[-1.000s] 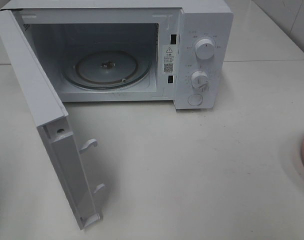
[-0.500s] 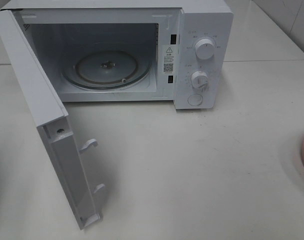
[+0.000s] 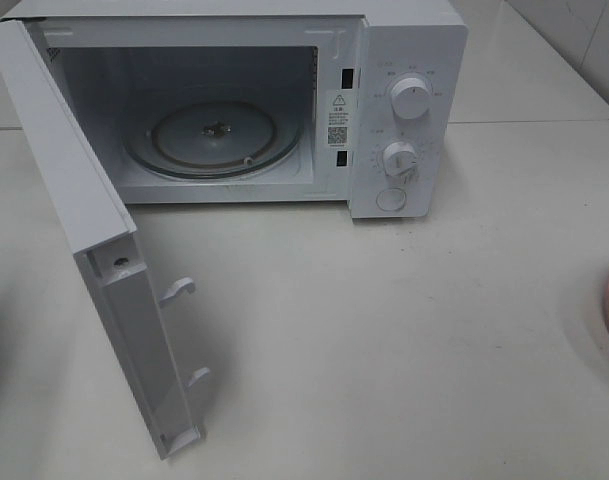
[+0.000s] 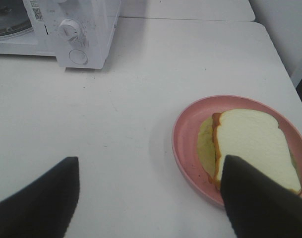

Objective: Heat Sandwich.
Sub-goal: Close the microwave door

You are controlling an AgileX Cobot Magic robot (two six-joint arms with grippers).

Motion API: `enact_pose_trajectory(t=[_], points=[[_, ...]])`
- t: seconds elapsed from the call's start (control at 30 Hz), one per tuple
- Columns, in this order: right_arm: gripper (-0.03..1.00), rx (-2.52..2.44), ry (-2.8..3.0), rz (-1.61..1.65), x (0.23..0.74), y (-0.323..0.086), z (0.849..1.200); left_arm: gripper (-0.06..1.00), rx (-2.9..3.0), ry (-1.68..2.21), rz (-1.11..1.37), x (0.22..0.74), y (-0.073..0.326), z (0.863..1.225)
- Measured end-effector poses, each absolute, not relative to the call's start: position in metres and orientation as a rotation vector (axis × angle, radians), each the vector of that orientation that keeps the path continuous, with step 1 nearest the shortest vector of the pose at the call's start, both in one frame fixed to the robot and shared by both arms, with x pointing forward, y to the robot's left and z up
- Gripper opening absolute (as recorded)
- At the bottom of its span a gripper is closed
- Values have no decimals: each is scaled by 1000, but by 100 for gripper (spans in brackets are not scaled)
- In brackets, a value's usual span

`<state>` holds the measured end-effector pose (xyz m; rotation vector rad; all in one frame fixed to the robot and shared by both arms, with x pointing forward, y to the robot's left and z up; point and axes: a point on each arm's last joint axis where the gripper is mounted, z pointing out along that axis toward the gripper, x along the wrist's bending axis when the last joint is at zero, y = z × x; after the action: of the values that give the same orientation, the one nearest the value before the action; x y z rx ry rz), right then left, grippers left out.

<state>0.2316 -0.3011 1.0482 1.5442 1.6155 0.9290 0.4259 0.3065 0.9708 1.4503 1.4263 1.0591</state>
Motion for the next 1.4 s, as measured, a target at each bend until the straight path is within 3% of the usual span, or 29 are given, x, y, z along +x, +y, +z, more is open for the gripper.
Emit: enact_pose_trajectory(t=[0.33, 1.4], points=[[76, 1544, 1616, 929, 232, -301, 1048, 0, 1470, 1322, 984, 446, 295, 969], [76, 1544, 1616, 929, 232, -301, 1048, 0, 1584, 1027, 666, 503, 172, 956]])
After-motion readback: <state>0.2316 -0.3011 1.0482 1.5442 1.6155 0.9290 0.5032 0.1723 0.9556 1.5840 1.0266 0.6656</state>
